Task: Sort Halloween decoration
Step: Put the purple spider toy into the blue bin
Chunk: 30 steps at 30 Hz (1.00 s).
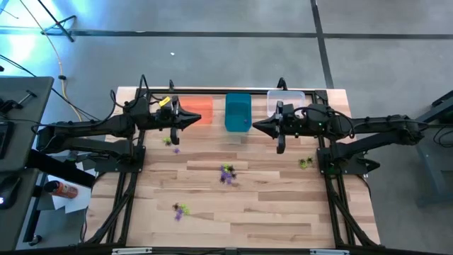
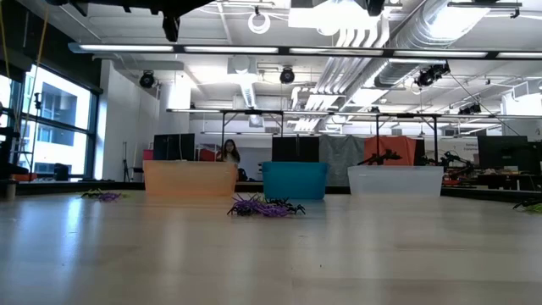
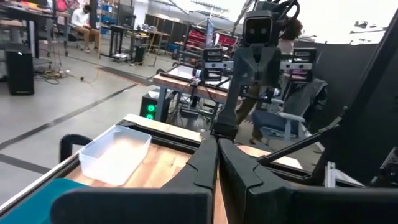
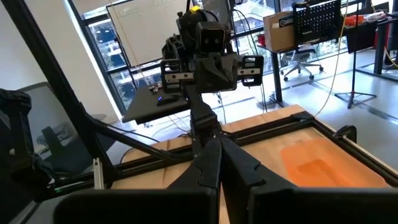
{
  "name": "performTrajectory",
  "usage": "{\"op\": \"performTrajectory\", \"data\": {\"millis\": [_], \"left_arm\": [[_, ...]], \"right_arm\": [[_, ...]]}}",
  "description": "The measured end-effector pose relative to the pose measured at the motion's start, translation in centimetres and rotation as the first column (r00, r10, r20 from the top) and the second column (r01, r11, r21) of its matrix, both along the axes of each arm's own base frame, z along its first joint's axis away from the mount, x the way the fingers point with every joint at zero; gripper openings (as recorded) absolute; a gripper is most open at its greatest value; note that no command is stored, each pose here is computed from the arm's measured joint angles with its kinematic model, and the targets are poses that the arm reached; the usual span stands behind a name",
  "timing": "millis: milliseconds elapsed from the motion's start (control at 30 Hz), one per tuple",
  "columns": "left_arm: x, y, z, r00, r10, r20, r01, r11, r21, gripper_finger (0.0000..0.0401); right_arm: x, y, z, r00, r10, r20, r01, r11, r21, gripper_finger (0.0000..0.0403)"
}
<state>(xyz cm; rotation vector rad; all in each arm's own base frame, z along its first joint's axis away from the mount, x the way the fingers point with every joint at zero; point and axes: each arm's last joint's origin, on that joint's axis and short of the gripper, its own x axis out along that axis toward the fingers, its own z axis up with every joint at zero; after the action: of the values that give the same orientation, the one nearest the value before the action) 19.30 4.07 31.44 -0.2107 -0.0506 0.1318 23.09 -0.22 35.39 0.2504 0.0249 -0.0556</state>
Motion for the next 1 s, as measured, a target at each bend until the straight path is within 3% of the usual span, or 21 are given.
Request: {"op": "performTrajectory", "data": {"millis": [133,233,300,367,500,600,700,767,1000], "left_arm": [[0.0,0.1,-0.2,0.998,0.04,-0.038,-0.04,0.999,0.001,0.0027],[-0.2,0.0,0.2,0.981,0.07,-0.18,-0.074,0.997,-0.017,0.0065],[-0.1,-0.3,0.3,0.94,0.112,-0.322,-0.124,0.992,-0.016,0.0095],[-0.2,-0.5,-0.3,0.854,0.17,-0.492,-0.2,0.98,-0.008,0.0124],[-0.4,-0.7,-1.8,0.626,0.25,-0.739,-0.386,0.922,-0.015,0.0173],[-0.3,-0.9,-4.2,0.446,0.159,-0.881,-0.466,0.881,-0.077,0.0197],[0.2,-1.1,-5.9,0.309,0.064,-0.949,-0.493,0.864,-0.102,0.021],[0.7,-1.0,-6.9,0.246,0.042,-0.968,-0.498,0.863,-0.089,0.0213],[2.2,-0.8,-9.0,0.151,-0.016,-0.988,-0.547,0.832,-0.097,0.0214]], "right_arm": [[0.0,0.0,-0.1,1.0,0.0,-0.013,0.0,1.0,-0.008,0.0],[0.0,-0.1,-0.1,1.0,-0.002,-0.014,0.002,1.0,-0.006,0.0],[0.0,-0.1,-0.1,1.0,-0.003,-0.014,0.003,1.0,-0.006,0.0],[0.0,-0.1,-0.1,1.0,-0.007,-0.014,0.007,1.0,-0.009,0.0],[0.0,-0.1,-0.3,0.999,-0.026,-0.035,0.026,1.0,-0.018,0.0],[0.0,-0.2,-0.6,0.997,-0.035,-0.062,0.034,0.999,-0.019,0.0],[-0.1,-0.2,-0.8,0.996,-0.037,-0.086,0.035,0.999,-0.02,0.0],[-0.1,-0.2,-0.9,0.995,-0.042,-0.091,0.04,0.999,-0.021,0.0],[-0.1,-0.3,-1.0,0.992,-0.068,-0.107,0.065,0.998,-0.025,0.0]]}}
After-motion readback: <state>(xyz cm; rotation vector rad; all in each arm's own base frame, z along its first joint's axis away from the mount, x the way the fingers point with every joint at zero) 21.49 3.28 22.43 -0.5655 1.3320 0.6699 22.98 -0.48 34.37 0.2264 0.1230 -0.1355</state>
